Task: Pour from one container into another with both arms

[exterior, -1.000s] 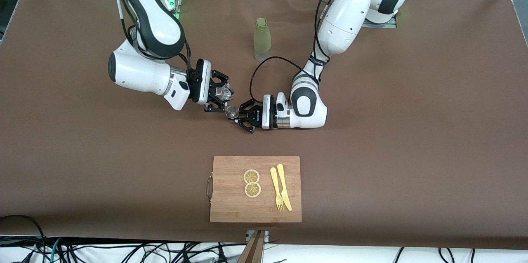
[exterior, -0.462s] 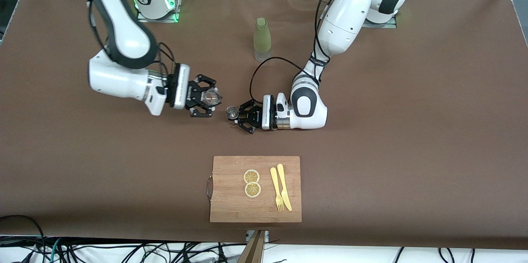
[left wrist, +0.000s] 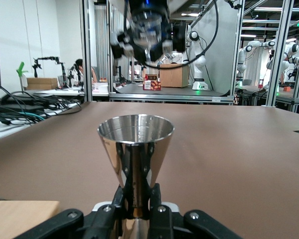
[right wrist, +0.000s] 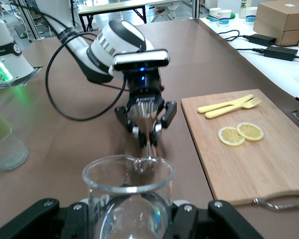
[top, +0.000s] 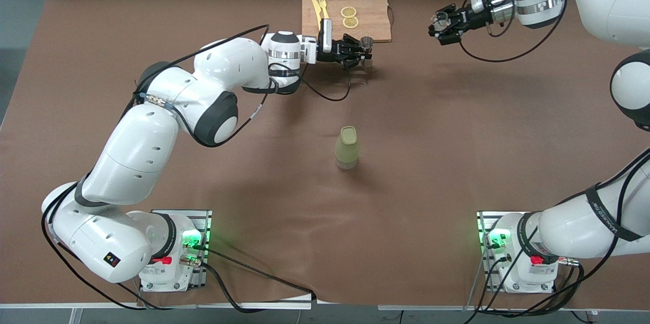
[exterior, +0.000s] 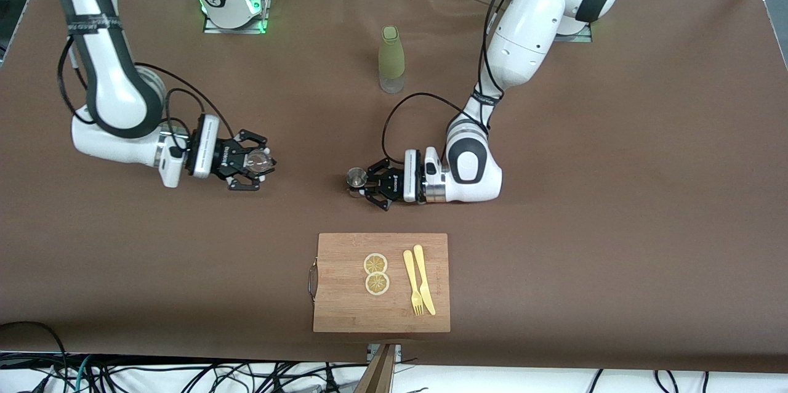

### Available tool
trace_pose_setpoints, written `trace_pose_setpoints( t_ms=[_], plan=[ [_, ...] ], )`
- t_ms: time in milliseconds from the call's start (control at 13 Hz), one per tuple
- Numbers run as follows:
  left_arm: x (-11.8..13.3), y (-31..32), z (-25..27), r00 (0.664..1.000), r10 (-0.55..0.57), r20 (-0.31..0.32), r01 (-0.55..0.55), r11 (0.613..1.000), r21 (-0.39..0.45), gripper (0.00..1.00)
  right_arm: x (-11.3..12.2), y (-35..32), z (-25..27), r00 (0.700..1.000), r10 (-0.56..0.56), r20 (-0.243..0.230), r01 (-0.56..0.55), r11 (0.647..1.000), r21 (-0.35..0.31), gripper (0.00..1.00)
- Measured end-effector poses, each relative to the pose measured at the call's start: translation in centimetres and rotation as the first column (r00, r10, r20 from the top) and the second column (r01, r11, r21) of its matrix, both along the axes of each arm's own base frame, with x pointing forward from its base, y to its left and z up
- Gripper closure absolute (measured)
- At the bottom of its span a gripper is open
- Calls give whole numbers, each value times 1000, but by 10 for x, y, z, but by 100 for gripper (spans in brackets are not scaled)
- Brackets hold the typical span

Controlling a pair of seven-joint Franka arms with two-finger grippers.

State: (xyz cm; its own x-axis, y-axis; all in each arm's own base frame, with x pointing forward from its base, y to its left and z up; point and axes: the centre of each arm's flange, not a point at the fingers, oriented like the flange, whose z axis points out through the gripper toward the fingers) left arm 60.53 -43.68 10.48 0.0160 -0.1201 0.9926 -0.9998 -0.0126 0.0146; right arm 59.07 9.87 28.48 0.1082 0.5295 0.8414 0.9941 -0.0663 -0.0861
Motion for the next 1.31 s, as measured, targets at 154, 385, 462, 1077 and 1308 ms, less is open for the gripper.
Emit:
trace_pose_setpoints(
  t_ms=[154, 385, 462, 1077, 1308],
  plan=[
    [4, 15, -2, 1000, -16, 20, 16, 1000, -20, 79, -1, -36, -19, 1000, 10, 17, -10, 1000, 17, 82],
    [16, 58, -2, 996, -66, 55, 65, 998, 12, 79, -9, -93, -48, 1000, 10, 20, -11, 998, 57, 82],
    [23, 78, 1, 995, -75, 64, 74, 997, 15, 79, -13, -110, -56, 1000, 10, 23, -12, 998, 67, 82],
    [49, 263, 17, 980, -154, 125, 149, 988, 43, 79, -44, -164, -133, 996, 31, 87, -46, 985, 167, 82],
    [47, 344, 18, 981, -167, 96, 162, 985, 57, 79, -51, -174, -164, 995, 25, 98, -47, 973, 228, 82]
  ],
)
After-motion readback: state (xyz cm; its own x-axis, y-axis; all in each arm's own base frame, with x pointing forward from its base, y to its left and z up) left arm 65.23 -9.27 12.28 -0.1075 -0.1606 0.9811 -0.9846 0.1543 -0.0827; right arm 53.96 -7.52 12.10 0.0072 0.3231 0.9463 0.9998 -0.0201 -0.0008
